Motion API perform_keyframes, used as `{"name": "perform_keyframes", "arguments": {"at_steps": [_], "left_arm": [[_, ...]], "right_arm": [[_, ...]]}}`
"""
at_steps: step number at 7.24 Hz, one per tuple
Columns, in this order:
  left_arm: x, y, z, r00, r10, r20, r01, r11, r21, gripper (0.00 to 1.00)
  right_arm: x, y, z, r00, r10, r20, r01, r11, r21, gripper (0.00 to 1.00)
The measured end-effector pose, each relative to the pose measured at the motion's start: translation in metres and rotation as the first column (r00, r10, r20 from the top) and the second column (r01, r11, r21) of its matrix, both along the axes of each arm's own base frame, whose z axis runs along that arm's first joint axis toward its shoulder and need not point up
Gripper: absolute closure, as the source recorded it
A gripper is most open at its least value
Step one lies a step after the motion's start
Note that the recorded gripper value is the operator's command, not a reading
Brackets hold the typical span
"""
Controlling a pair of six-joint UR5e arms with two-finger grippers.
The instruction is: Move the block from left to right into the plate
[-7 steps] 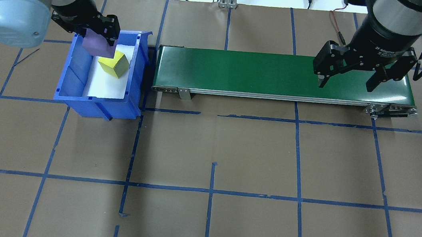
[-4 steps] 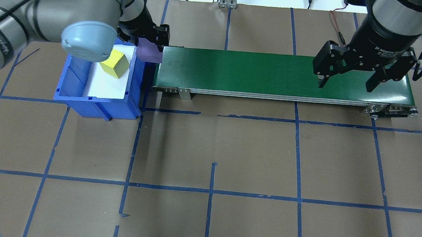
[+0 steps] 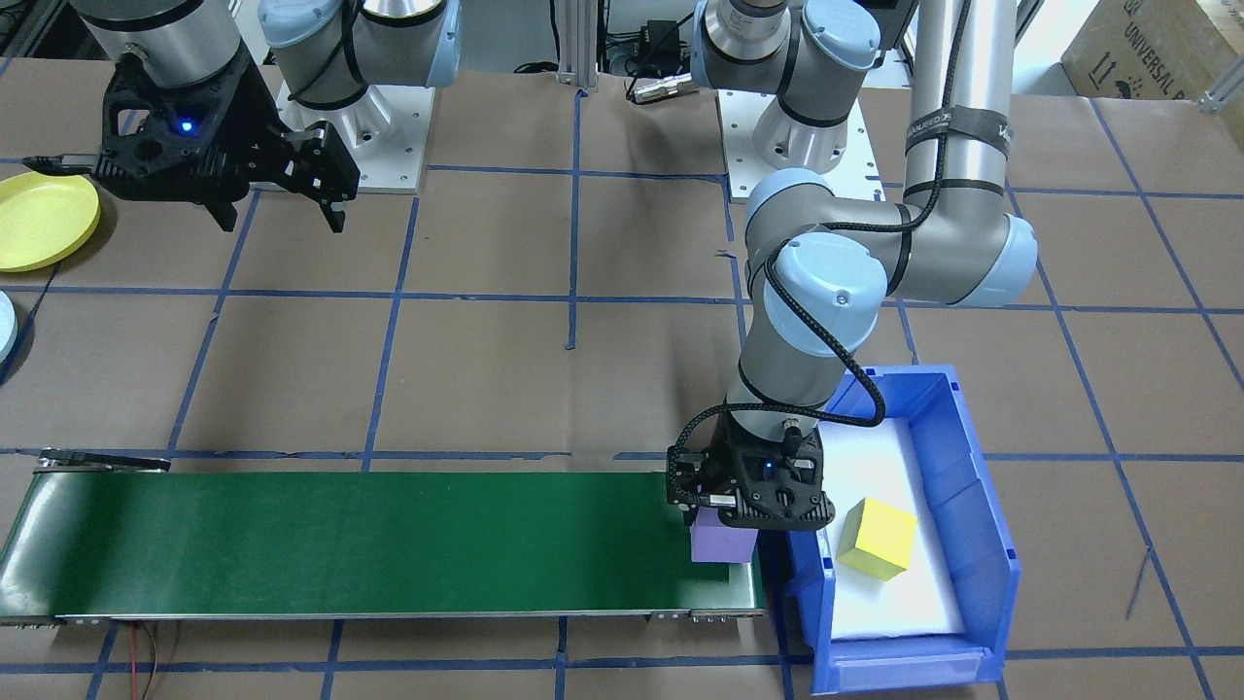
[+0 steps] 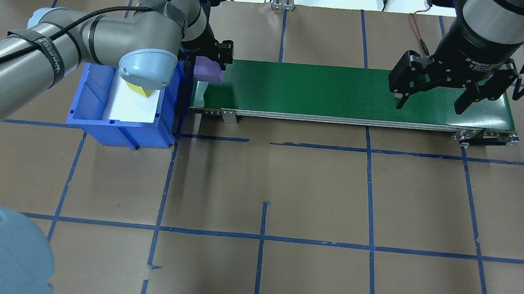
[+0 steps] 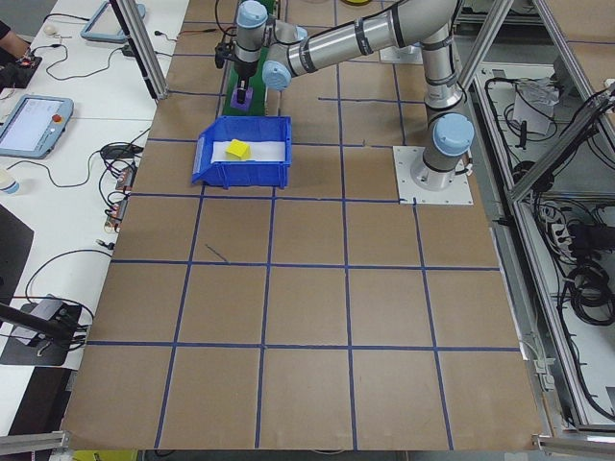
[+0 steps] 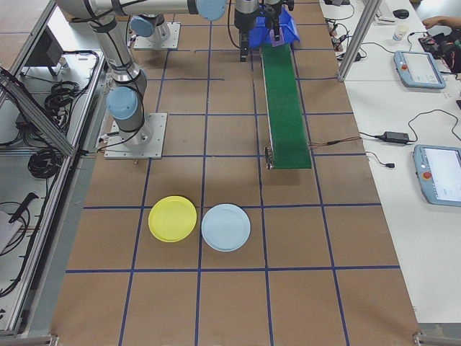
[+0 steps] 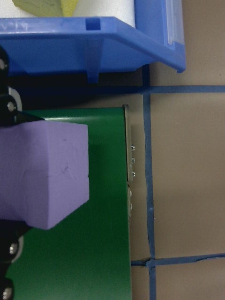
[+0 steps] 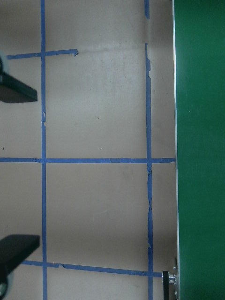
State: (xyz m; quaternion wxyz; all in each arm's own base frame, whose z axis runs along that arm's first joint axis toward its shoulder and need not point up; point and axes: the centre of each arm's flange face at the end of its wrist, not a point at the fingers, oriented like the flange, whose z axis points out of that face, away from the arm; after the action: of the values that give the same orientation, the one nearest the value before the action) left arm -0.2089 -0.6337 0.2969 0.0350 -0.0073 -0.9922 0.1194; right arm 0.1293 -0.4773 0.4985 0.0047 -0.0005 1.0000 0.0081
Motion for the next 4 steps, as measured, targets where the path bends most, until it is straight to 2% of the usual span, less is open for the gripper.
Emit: {"name": "perform_keyframes", "arguments": {"at_steps": [3, 4], "left_arm": [[0.008, 0.005, 0.024, 1.000, -0.003, 0.015, 0.003, 1.000, -0.017, 0.00], [0.028, 0.004, 0.037, 0.999, -0.020, 0.034, 0.021, 1.000, -0.021, 0.00]], "right_arm": [[0.000, 0.000, 0.000, 1.000, 0.000, 0.000, 0.000, 1.000, 0.000, 0.00], [0.000, 0.000, 0.000, 1.000, 0.000, 0.000, 0.000, 1.000, 0.000, 0.00]]}}
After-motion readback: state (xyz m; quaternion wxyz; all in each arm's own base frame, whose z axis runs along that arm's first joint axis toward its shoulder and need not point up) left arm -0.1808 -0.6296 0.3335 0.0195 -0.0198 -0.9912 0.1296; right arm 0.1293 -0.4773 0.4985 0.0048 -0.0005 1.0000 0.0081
